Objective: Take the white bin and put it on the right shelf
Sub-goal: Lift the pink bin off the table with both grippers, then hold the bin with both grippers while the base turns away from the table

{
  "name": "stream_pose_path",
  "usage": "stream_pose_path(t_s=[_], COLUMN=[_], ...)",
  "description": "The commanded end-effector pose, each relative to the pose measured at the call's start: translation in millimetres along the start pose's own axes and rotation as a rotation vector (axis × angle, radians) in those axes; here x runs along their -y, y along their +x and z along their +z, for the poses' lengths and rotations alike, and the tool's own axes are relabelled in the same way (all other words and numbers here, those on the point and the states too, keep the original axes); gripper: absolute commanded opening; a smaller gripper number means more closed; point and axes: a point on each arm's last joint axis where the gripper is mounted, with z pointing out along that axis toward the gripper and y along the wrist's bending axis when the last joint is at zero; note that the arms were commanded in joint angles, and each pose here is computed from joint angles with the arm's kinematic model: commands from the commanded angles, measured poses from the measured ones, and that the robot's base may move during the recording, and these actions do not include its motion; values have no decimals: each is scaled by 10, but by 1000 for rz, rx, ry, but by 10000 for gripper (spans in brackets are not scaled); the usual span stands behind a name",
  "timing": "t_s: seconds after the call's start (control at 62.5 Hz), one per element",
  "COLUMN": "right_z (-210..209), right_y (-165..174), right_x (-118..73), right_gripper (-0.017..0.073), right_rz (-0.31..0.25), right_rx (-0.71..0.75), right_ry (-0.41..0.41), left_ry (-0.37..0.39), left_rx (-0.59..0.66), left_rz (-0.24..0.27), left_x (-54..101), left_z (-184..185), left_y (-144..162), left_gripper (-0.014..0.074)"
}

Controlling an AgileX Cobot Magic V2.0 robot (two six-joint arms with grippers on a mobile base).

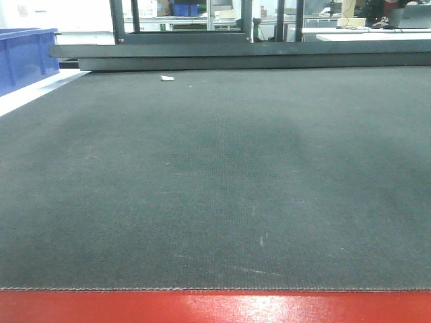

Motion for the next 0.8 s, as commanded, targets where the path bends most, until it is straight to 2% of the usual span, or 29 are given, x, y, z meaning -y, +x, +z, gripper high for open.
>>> stream_pose_path(t_s=[0.0, 0.784], right_z=[-19, -16], right_y=[-44, -57], right_x=[-343, -328], right_gripper=[178, 178], right_rz=[-30, -28], right_rx=[9, 23], right_ry=[-208, -191], left_ry=[229, 228], left_rx=[-21, -20], left_rz=[59, 58], left_x=[522, 521], left_z=[-8, -8], left_y=[-28, -30], left_gripper=[-98, -98])
